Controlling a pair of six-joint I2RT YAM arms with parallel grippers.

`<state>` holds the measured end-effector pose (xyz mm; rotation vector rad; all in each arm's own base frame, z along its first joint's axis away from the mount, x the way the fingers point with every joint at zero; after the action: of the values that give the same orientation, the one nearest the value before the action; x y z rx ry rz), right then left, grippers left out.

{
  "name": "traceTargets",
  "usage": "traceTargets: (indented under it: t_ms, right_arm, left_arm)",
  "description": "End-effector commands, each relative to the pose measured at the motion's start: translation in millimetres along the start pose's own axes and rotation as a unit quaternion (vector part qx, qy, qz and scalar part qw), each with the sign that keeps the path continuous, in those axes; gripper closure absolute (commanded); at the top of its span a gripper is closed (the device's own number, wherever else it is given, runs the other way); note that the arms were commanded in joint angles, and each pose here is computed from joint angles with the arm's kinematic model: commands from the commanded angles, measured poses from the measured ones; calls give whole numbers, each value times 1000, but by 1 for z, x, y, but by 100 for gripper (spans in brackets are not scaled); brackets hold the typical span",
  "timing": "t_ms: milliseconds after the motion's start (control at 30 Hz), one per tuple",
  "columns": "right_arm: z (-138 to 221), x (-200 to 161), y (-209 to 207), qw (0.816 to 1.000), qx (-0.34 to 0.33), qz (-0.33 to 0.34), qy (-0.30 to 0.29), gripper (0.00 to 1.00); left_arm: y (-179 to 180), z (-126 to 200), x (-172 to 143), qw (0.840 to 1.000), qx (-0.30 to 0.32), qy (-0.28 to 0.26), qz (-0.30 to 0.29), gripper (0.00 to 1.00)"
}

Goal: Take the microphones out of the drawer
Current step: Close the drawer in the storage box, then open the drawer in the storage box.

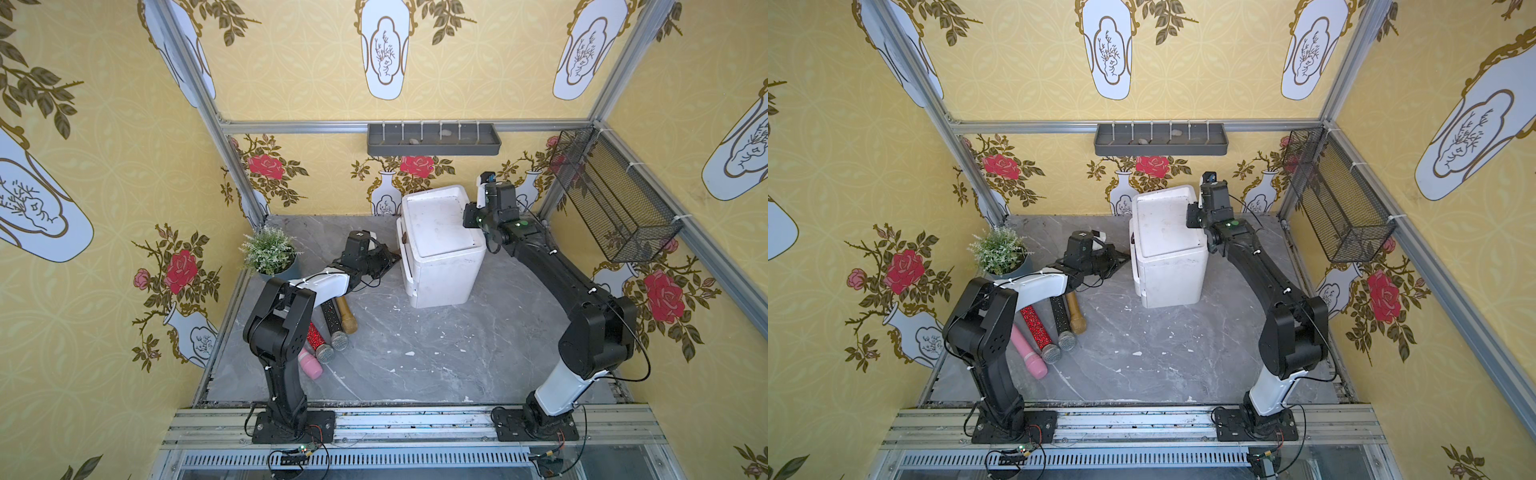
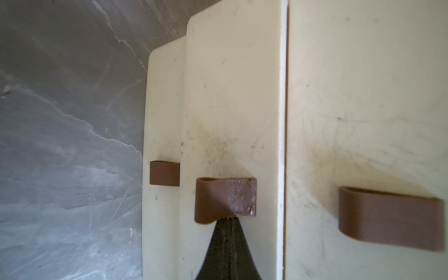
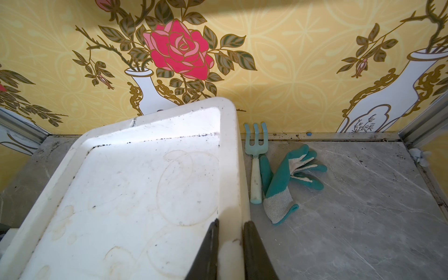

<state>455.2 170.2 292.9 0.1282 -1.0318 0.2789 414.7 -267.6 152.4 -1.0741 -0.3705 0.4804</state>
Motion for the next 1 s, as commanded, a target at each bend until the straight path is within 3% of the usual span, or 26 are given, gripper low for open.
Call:
traceTargets:
  t_ms: [0,367,533,600,767,967]
  right_arm:
    - [2,-66,-6,988,-2,20,153,100]
    - [11,-64,-26,987,-8,42,154,100]
    - [15,-61,-30,988,-7,39,151,100]
    - [15,-62,-30,988,-6,41,152,100]
    - [13,-66,-30,987,-5,39,157,100]
    - [13,-63,-27,988,4,33,154,100]
  left_arm:
    - [-14,-10,-10,999,-34,15,-5,100]
    - [-26,-37,-37,996,-78,49,15,100]
    - [-23,-31,-37,996,-81,39,15,100]
    - [-18,-25,-36,996,-77,34,15,93]
    - [-2,-9,-30,998,-60,2,26,63]
    - [24,2,-24,996,-58,-37,64,54]
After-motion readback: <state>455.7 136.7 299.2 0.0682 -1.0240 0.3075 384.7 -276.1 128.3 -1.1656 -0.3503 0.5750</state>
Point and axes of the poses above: each gripper's point midway between its finger pads, its own z axis back along the fingers, its own y axis along the line the jaws close on, x = y × z, the point moved 4 cm from there along z, back along the fingers, and after that the axes turned 10 degrees about z, right-handed, at the moved point
